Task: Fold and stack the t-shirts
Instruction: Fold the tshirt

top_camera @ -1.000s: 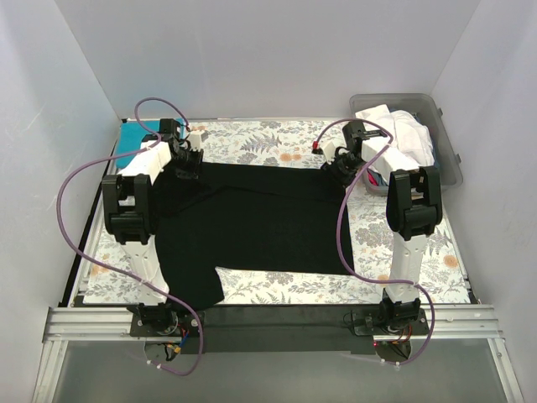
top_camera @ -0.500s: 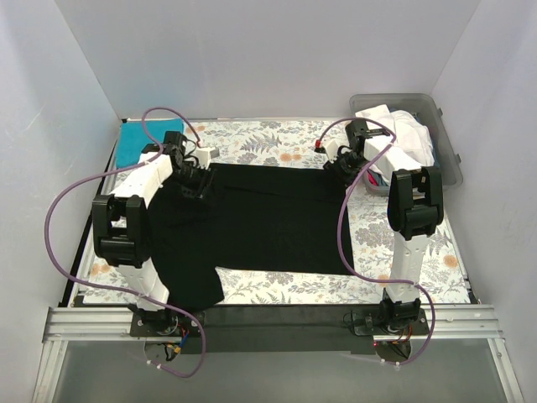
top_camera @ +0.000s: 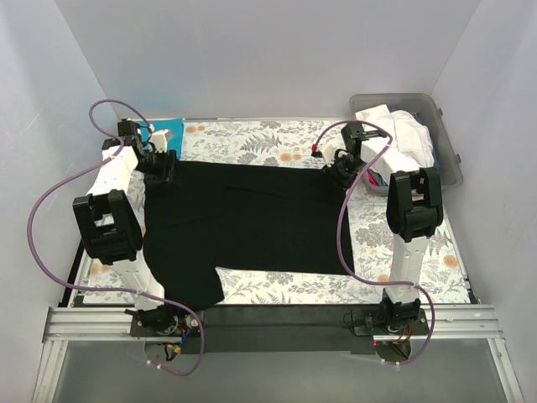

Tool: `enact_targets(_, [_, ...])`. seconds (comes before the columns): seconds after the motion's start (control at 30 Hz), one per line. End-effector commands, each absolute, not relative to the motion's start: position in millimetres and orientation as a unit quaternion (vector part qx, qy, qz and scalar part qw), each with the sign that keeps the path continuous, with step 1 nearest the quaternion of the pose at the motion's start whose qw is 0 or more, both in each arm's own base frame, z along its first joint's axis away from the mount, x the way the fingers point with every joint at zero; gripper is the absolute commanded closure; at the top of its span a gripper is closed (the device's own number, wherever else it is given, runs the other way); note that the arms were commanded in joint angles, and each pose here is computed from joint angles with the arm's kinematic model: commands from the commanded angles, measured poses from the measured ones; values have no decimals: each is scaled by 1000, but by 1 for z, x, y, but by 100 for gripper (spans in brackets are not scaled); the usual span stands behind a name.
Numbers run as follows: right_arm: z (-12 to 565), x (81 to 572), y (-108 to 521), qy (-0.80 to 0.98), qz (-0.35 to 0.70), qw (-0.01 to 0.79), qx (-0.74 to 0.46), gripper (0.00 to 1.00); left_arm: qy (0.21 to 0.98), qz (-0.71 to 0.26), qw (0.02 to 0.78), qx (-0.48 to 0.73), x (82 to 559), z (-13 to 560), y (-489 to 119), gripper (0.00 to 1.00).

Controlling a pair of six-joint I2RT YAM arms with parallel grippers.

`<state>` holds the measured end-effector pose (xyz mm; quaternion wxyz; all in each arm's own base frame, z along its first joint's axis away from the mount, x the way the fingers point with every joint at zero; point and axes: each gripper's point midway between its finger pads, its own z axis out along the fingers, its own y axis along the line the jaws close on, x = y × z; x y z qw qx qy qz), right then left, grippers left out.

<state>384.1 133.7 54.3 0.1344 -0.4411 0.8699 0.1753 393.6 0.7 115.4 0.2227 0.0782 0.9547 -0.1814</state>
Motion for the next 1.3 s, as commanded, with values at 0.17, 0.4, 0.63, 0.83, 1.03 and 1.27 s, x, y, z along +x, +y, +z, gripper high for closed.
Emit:
enact_targets(0.17, [58,373,122,865,122,116,-472,60,968,-183,171,-5,351,103,20,51])
enact_targets(0.4, [46,374,122,857,89,111,-495,60,971,-190,139,-36,316,85,12,49])
enact_targets(0.63, [36,378,117,858,73,103,-497,61,975,-164,133,-68,313,82,25,48])
enact_targets(0.83, [46,378,127,856,91,119,-495,62,978,-162,111,-74,312,69,28,49])
enact_targets(1.03, [98,368,197,838,210,183,-469,64,964,-188,166,-88,343,94,34,55])
enact_targets(1.27, [151,364,293,801,396,204,-399,61,963,-210,139,-98,344,80,29,60])
